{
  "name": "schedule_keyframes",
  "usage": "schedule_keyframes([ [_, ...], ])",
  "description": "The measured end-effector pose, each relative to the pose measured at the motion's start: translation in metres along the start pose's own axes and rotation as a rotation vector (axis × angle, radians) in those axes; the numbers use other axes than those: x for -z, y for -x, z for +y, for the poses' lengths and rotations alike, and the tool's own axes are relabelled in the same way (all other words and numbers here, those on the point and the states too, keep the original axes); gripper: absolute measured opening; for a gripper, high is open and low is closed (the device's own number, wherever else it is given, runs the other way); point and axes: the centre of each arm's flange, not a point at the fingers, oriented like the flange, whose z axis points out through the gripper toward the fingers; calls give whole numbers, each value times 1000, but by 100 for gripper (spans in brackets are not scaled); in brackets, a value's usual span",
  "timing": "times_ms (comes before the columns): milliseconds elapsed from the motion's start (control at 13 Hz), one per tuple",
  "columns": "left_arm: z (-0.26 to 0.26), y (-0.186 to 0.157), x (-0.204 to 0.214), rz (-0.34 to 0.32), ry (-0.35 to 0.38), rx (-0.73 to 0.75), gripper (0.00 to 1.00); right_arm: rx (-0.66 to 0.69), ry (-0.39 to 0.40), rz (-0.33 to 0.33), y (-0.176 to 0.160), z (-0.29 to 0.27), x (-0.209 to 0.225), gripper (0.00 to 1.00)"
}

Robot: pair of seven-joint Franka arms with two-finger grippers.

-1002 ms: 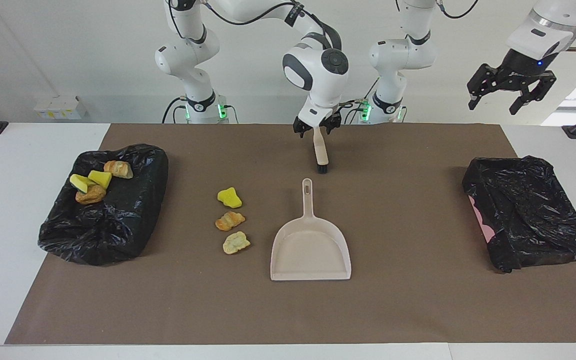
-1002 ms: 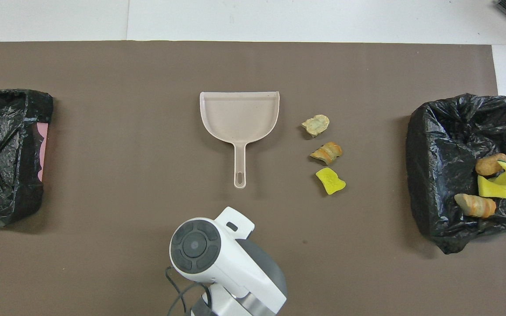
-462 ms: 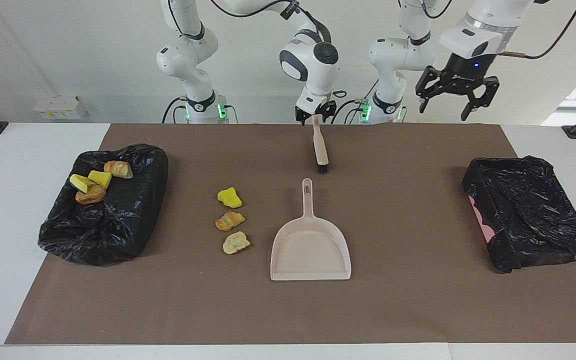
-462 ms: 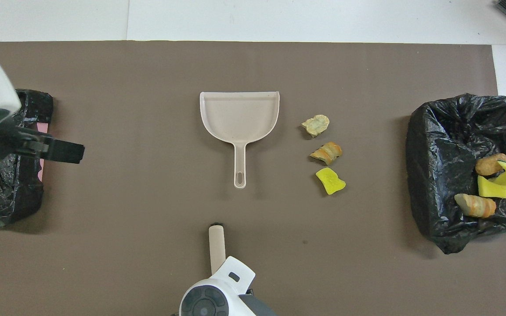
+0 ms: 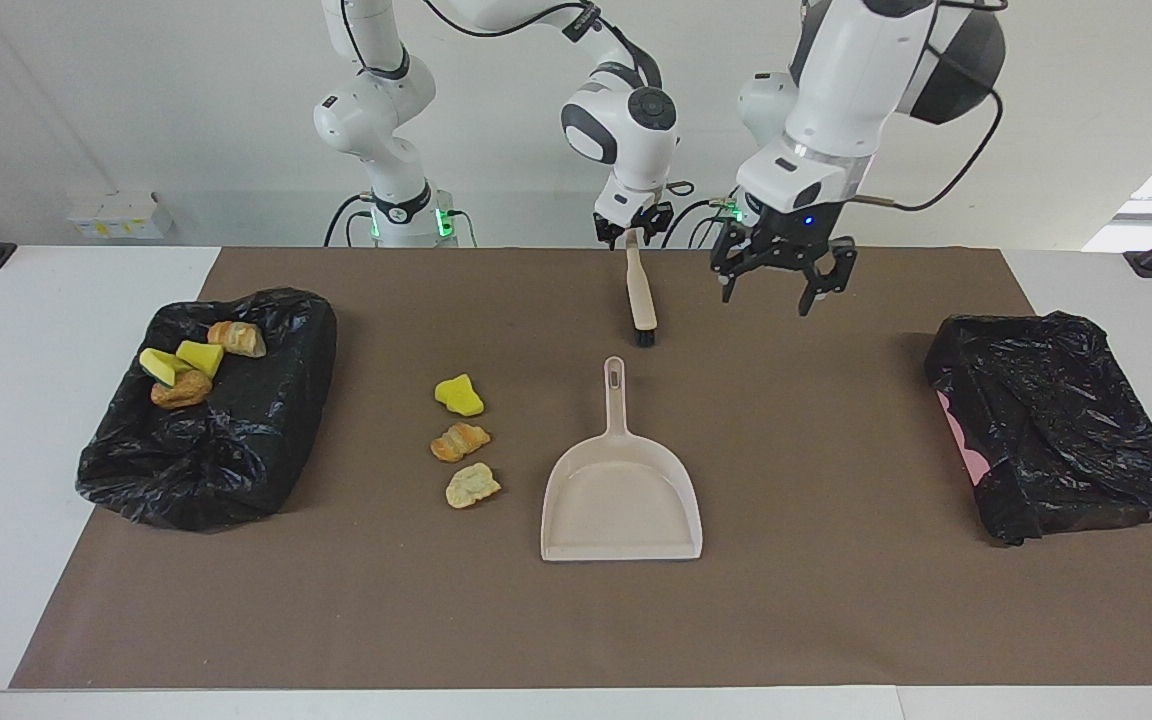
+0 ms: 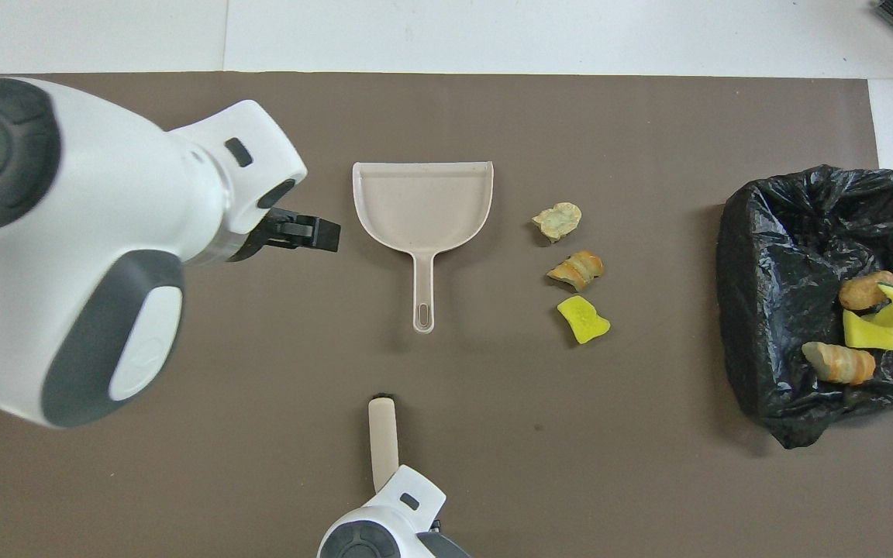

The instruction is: Sweep and dump trash in bin

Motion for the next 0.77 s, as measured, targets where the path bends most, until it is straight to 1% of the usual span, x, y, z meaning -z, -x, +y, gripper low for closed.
schedule_keyframes([
  [77,16,-5,-22,3,6,6,100,-2,-5,3,-1,-1,-1,63],
  [154,33,-10,-45,10,14,23,100,-5,-12,4,-1,-1,-1,57],
  [231,51,-14,-71,18,22,42,100,-7,-14,3,-1,-1,-1,57],
  [308,68,-16,-97,20,29,51,100,-9,-15,2,-1,-1,-1,48],
  [385,80,-16,-122,11,31,51,100,-20,-18,-2,-2,-1,-1,34],
  [462,90,-14,-143,-4,28,46,100,-41,-25,-10,-4,0,-2,26],
  [617,95,-9,-171,-19,24,41,100,-56,-26,-16,-6,2,-2,26],
  [771,93,0,-191,-28,20,41,100,-63,2,-47,-5,7,-3,26],
])
